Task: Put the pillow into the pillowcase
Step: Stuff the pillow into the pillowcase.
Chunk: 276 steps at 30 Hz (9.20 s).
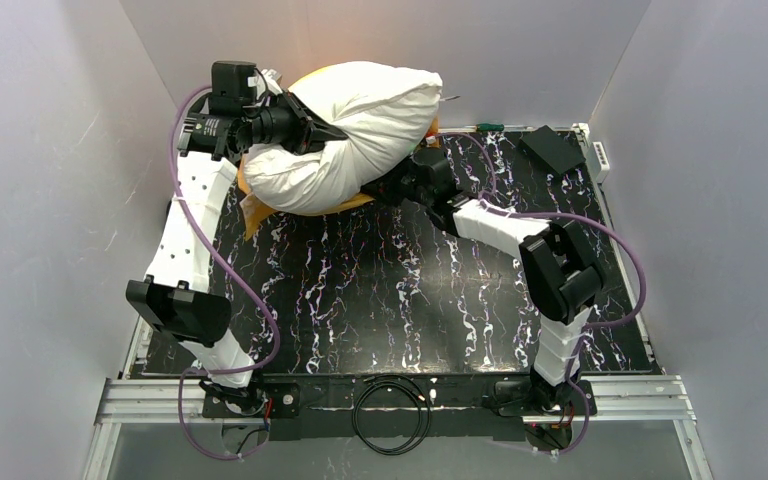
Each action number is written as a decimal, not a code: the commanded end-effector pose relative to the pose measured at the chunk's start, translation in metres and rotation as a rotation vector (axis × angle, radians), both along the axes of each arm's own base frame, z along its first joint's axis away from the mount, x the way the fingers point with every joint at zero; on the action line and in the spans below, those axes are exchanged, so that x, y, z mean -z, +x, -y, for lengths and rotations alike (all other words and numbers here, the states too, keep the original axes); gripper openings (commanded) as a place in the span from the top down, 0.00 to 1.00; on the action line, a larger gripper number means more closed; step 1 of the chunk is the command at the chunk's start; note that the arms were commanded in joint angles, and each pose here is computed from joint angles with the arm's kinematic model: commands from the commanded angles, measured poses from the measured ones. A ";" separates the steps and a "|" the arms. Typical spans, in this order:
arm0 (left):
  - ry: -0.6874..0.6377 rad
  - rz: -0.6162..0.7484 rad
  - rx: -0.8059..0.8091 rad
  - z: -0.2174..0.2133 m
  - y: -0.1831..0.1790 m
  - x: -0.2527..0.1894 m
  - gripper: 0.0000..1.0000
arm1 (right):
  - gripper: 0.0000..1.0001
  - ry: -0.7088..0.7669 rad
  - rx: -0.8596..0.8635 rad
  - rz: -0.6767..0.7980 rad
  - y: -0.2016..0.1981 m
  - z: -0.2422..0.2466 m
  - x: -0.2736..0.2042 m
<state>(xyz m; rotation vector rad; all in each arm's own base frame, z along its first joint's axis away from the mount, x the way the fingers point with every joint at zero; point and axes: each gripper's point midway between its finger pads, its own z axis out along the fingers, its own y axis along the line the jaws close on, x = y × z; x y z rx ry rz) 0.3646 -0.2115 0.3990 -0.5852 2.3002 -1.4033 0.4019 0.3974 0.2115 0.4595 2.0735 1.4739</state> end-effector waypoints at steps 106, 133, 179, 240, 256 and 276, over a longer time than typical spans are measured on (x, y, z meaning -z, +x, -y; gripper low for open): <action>0.517 0.370 0.383 0.059 -0.030 0.062 0.26 | 0.99 0.331 -0.629 0.637 -0.100 0.089 -0.297; 0.486 -0.152 -0.008 -0.080 -0.009 0.140 1.00 | 0.99 0.589 -0.767 0.800 -0.154 0.105 -0.354; 0.414 -0.445 0.140 0.027 -0.131 0.251 1.00 | 0.43 -0.698 -0.480 0.043 -0.136 0.147 -0.119; -0.042 0.866 0.074 0.045 -0.113 -0.169 1.00 | 0.99 0.644 -0.801 0.645 -0.176 -0.014 -0.396; -0.096 1.181 0.080 0.032 -0.151 -0.263 1.00 | 0.99 0.480 -0.772 0.367 -0.147 -0.044 -0.315; 0.523 0.203 0.073 0.041 -0.100 0.077 1.00 | 0.99 0.207 -0.552 0.316 -0.152 0.097 -0.182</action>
